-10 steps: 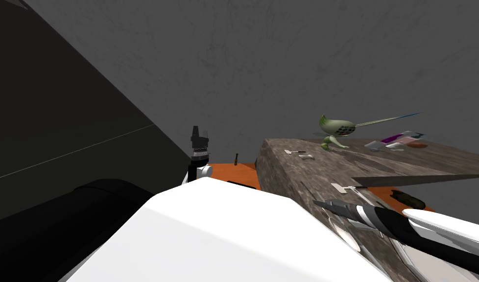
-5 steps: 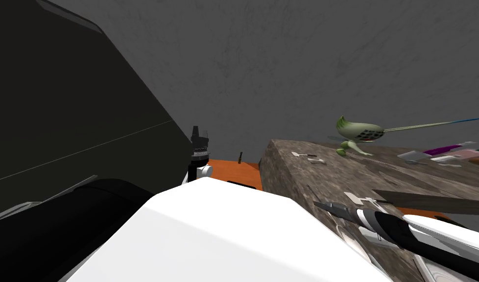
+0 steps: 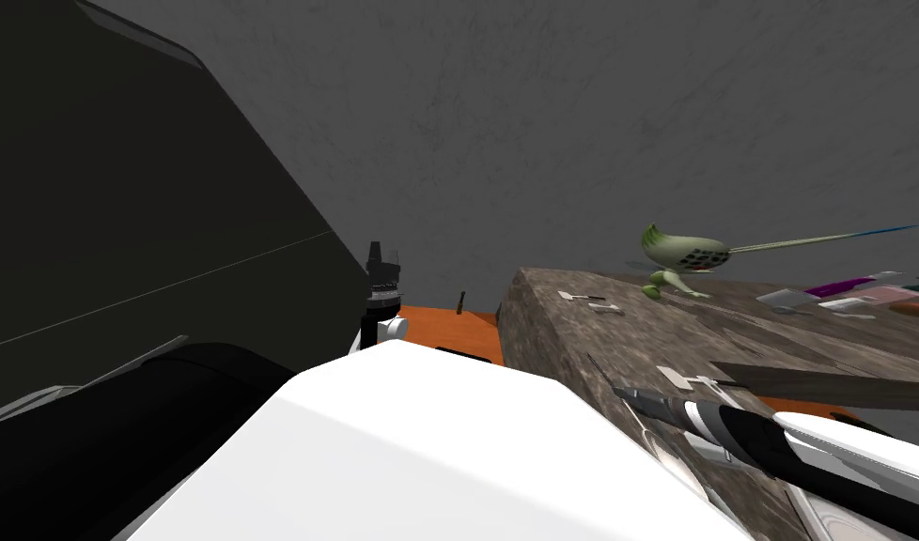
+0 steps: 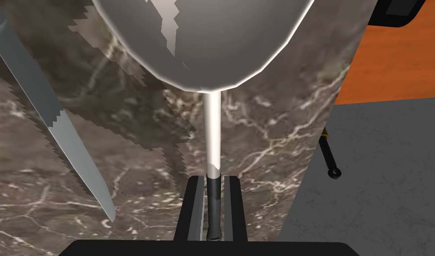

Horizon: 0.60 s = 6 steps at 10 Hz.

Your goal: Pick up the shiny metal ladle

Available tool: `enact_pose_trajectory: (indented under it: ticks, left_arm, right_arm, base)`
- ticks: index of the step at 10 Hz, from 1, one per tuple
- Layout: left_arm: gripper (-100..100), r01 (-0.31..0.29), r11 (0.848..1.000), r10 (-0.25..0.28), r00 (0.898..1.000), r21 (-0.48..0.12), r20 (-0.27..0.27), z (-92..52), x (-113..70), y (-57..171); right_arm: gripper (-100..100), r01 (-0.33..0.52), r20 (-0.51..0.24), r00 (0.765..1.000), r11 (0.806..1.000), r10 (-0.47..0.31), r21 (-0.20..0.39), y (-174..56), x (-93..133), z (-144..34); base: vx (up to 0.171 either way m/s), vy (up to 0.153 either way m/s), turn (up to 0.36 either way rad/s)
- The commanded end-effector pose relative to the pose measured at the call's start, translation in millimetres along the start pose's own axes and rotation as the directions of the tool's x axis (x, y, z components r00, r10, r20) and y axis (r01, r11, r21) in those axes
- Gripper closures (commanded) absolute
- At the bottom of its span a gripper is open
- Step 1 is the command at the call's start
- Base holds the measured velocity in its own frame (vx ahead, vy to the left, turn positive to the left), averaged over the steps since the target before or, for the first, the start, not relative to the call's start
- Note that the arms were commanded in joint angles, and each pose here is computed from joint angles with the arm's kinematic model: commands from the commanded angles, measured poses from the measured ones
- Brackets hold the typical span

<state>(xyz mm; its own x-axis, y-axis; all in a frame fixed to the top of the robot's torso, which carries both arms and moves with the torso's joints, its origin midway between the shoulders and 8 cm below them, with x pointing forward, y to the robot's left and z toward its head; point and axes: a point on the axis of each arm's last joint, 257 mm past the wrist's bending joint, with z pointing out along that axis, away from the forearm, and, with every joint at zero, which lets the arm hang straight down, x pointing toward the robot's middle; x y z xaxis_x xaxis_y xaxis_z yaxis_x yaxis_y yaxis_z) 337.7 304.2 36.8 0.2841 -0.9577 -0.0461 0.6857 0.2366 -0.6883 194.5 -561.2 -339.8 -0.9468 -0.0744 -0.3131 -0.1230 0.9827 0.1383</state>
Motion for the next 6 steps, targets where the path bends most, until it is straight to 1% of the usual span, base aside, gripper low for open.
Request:
enact_pose_trajectory:
  ticks: [1, 2, 4, 5, 6]
  left_arm:
    - [0, 0.0, 1.0, 0.0, 1.0, 0.0, 0.0, 0.0, 0.0, 0.0]
    - [0, 0.0, 1.0, 0.0, 1.0, 0.0, 0.0, 0.0, 0.0, 0.0]
    - [0, 0.0, 1.0, 0.0, 1.0, 0.0, 0.0, -0.1, -0.1, 0.0]
    - [0, 0.0, 1.0, 0.0, 1.0, 0.0, 0.0, -0.1, -0.1, 0.0]
    - [0, 0.0, 1.0, 0.0, 1.0, 0.0, 0.0, 0.0, 0.0, 0.0]
  right_arm:
    - [0, 0.0, 0.0, 1.0, 1.0, 0.0, 0.0, 0.0, 0.0, 0.0]
    - [100, 0.023, -0.003, 1.0, 1.0, -0.023, -0.008, 2.9, -3.6, -2.6]
    - [100, 0.079, -0.011, 0.997, 0.996, -0.079, -0.028, 13.1, -12.2, -10.0]
    - [100, 0.059, -0.008, 0.998, 0.998, -0.059, -0.02, 8.6, -8.5, -6.3]
    - [0, 0.063, -0.011, 0.998, 0.998, -0.064, -0.022, 9.0, -8.1, -7.0]
  base:
    - [0.0, 0.0, 0.0]
    - [0.058, 0.007, -0.28]
    - [0.115, 0.001, -0.345]
    - [0.056, 0.006, -0.07]
    - [0.007, 0.001, 0.013]
